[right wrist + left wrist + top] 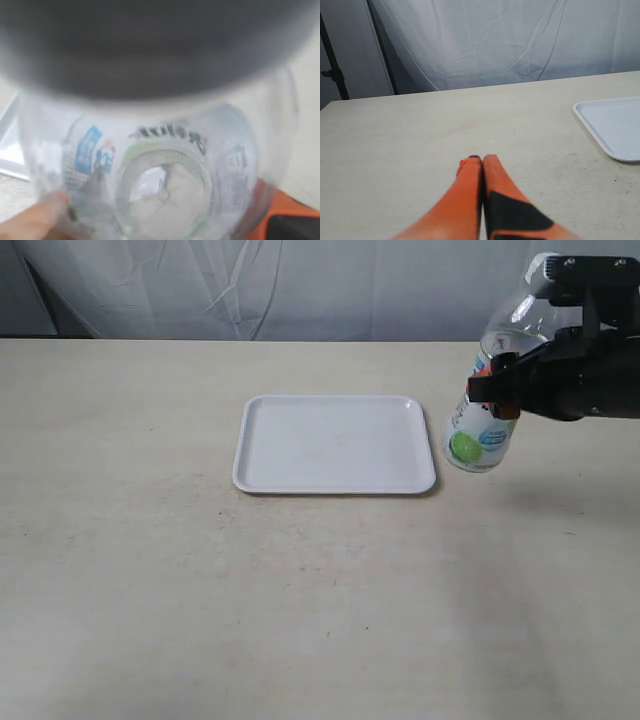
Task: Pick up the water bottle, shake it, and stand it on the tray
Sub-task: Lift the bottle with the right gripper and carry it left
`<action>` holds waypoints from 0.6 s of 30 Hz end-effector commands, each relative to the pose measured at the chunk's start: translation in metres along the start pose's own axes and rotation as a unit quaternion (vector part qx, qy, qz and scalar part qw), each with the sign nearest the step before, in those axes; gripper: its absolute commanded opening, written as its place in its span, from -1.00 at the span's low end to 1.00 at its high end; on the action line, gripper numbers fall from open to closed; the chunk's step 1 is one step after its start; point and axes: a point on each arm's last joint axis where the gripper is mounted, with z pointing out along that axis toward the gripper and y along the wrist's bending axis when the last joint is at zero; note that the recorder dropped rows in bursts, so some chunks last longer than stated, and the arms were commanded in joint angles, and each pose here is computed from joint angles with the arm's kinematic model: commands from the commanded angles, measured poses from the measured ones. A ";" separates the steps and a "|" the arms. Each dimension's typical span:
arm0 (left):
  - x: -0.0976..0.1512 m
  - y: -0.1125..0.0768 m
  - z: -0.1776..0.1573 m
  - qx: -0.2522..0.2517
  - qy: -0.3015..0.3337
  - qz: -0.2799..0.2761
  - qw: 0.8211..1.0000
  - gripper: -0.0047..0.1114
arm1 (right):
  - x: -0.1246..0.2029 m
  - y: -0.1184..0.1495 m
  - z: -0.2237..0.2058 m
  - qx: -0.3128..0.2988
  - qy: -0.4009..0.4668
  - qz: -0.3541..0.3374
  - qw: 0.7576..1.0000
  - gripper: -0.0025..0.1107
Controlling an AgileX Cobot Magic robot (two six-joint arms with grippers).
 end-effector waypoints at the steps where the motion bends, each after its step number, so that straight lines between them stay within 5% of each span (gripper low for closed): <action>1: 0.000 0.000 0.000 -0.001 -0.007 0.001 1.000 -0.91 | -0.002 0.004 -0.011 -0.016 -0.001 -0.019 1.000 -0.97; 10: 0.000 0.000 0.000 -0.001 -0.007 -0.001 1.000 -0.91 | -0.038 0.028 -0.049 -0.033 -0.024 -0.051 0.998 -0.97; 15: 0.000 0.000 0.000 -0.001 -0.007 -0.001 1.000 -0.91 | -0.018 0.030 -0.031 0.003 0.084 -0.084 0.993 -0.97; 18: 0.000 0.000 0.000 -0.001 -0.007 -0.001 1.000 -0.91 | -0.029 0.040 -0.033 -0.001 0.070 -0.089 0.994 -0.97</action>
